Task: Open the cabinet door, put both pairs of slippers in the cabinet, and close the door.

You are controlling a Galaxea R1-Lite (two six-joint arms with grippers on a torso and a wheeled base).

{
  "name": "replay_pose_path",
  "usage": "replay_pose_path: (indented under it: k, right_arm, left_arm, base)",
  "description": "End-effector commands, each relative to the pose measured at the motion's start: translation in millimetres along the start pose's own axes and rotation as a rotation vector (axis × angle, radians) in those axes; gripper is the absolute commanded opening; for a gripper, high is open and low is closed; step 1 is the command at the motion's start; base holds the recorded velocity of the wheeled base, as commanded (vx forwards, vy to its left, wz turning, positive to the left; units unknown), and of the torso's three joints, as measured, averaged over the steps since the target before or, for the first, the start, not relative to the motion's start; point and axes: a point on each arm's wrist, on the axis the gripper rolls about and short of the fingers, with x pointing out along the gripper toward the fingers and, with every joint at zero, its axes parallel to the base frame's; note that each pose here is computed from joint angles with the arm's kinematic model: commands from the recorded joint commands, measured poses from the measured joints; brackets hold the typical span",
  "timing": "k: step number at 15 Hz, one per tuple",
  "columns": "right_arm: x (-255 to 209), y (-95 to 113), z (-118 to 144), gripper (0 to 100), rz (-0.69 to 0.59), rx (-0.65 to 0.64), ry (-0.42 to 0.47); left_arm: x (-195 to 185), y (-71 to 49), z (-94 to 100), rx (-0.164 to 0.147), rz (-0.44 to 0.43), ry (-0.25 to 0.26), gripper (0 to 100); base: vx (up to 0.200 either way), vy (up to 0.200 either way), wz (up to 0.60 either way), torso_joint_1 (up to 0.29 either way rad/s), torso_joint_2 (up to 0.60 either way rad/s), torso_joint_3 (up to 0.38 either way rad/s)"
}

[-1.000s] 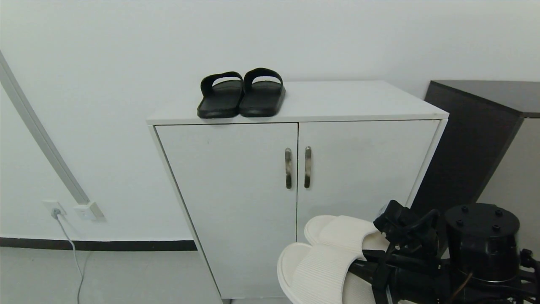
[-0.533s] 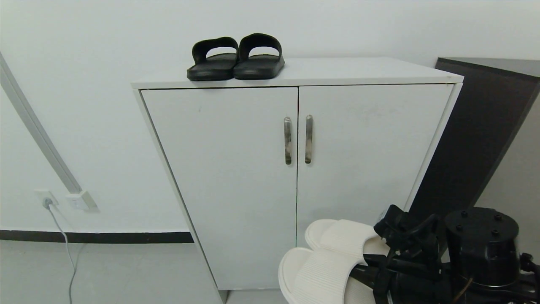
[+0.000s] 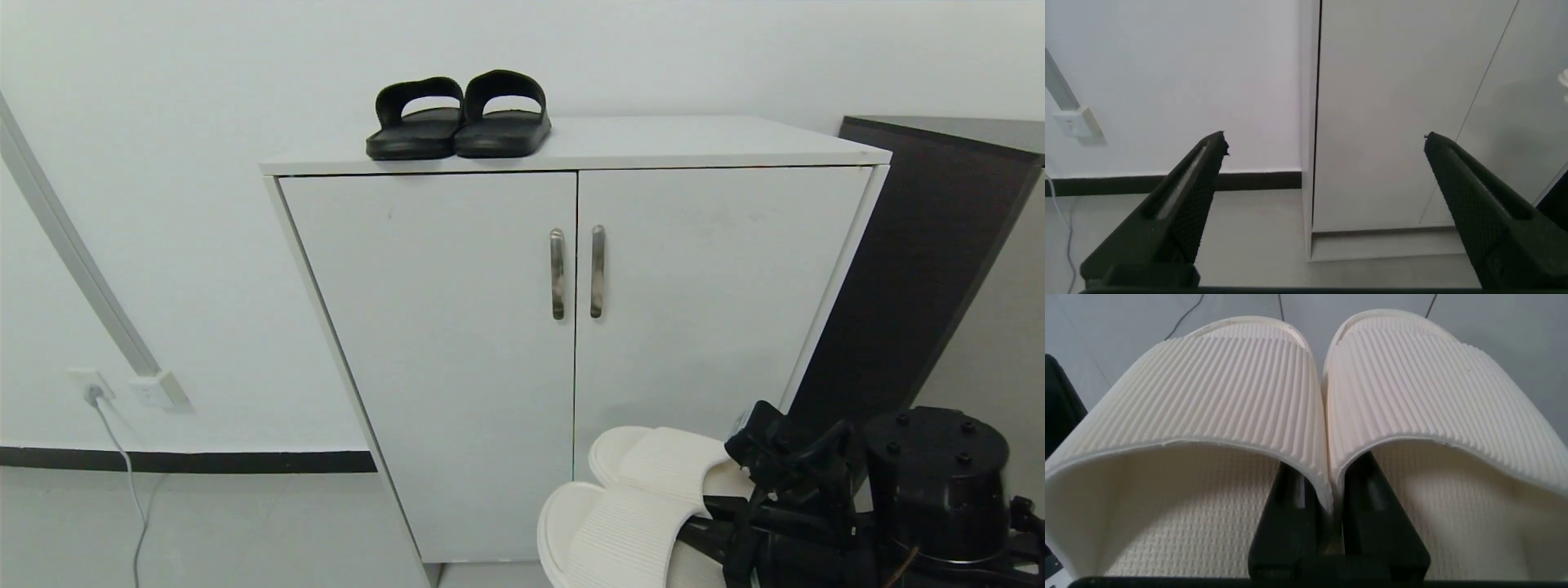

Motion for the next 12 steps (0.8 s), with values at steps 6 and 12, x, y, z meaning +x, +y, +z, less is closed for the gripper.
replay_pose_path:
  k: [6,12]
  right_arm:
    - [-0.5,0.2,-1.3,0,-0.002,-0.022,-0.005]
    - [-1.1,0.3,-1.5,0,0.001,-0.023,-0.016]
  left_arm:
    - [16.2,-3.7,70.3,-0.055,-0.249,0.129,100]
    - [94.8,-20.6,111.2,-0.062,-0.509,0.136,100]
  base:
    - [0.0,0.0,0.0,-0.003,0.06,0.046]
    - [0.0,0.0,0.0,0.0,0.05,0.02]
